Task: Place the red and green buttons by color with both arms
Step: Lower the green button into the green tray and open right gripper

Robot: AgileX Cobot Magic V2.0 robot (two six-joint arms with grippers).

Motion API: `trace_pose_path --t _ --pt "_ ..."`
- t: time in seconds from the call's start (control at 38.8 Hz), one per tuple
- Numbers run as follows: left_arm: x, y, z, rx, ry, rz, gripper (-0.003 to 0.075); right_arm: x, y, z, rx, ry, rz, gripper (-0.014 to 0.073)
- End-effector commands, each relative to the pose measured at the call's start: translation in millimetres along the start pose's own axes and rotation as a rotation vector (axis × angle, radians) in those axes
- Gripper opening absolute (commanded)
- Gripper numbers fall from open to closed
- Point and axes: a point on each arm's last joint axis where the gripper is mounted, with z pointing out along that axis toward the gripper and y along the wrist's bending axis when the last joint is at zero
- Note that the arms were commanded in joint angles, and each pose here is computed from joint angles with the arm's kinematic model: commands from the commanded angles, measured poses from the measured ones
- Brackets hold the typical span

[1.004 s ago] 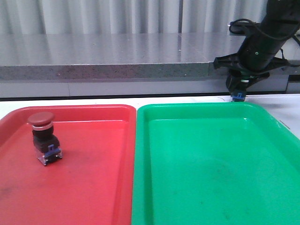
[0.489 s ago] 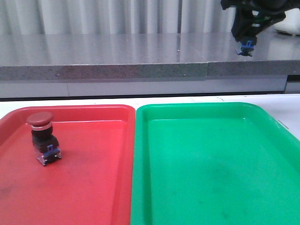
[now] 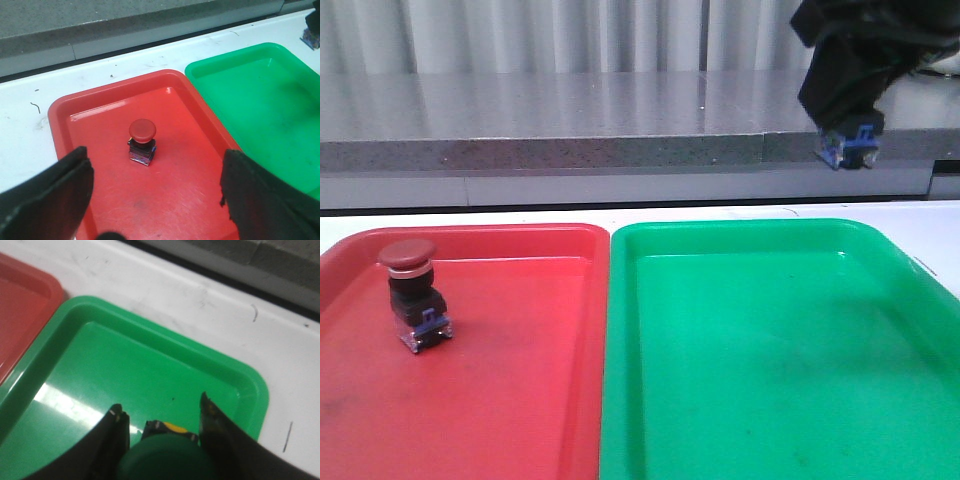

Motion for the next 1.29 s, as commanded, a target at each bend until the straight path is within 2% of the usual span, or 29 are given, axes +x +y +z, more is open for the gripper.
trace_pose_path --t 0.0,0.15,0.44,0.67,0.98,1.26 --pt "-14 -2 -5 0.015 -0.093 -0.014 0.0511 3 6 -6 0.002 -0.079 -0.035 0.0289" --pt "-14 -2 -4 0.015 -0.092 -0.014 0.0511 30 8 19 0.006 -0.042 -0.032 0.0289" --pt "-14 -2 -4 0.015 -0.092 -0.014 0.0511 37 7 51 0.013 -0.025 -0.02 0.029" --pt "-14 -2 -4 0.015 -0.092 -0.014 0.0511 37 7 51 0.012 -0.025 -0.017 0.0375" --pt "-14 -2 -4 0.015 -0.092 -0.014 0.0511 35 6 51 0.016 -0.046 -0.013 0.0378" --pt "-14 -2 -4 0.015 -0.092 -0.014 0.0511 27 8 37 0.002 -0.053 0.015 0.044"
